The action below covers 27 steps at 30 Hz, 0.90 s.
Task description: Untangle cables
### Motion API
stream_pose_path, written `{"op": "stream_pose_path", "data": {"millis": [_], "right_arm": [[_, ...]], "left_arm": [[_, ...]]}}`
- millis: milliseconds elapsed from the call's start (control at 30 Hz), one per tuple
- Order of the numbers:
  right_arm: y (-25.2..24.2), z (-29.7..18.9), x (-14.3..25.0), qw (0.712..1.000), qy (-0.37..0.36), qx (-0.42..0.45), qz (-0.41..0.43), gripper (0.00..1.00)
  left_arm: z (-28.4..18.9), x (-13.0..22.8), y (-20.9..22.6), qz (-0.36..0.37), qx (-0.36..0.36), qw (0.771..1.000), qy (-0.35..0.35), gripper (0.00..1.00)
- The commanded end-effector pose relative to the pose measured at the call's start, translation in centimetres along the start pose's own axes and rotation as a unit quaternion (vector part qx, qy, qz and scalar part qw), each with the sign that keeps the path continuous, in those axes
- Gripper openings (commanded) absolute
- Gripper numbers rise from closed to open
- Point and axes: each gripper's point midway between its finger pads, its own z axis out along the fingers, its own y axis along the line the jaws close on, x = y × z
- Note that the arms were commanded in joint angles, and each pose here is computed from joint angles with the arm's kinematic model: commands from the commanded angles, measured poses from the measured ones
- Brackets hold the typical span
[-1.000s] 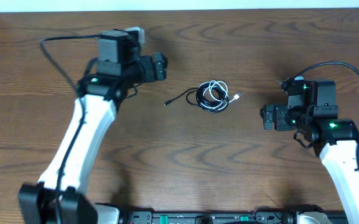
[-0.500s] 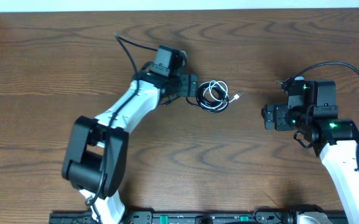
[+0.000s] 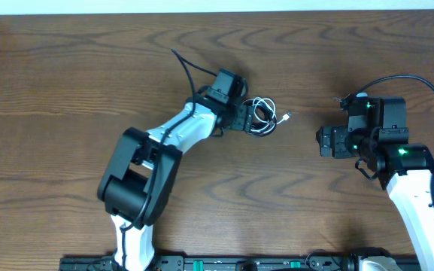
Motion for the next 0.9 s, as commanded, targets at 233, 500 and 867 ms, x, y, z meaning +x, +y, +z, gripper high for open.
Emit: {"op": "stream_pose_path", "data": {"millis": [233, 500, 867], "right_arm": [[0.0, -0.5, -0.8, 1.000, -0.011, 0.001, 0.002, 0.92], [0.0, -0.5, -0.8, 1.000, -0.011, 0.000, 0.002, 0.94], [4.3, 0.0, -0.6, 0.992, 0.002, -0.126, 0.003, 1.00]], "left_arm": [[0.4, 1.2, -1.3, 0.018, -0.006, 1.000, 0.020, 0.33], [-0.1, 4.5, -1.2, 0.014, -0.011, 0.996, 0.088, 0.13], [-7.2, 3.5, -4.7, 0.014, 0.062, 0.995, 0.074, 0.07]]}}
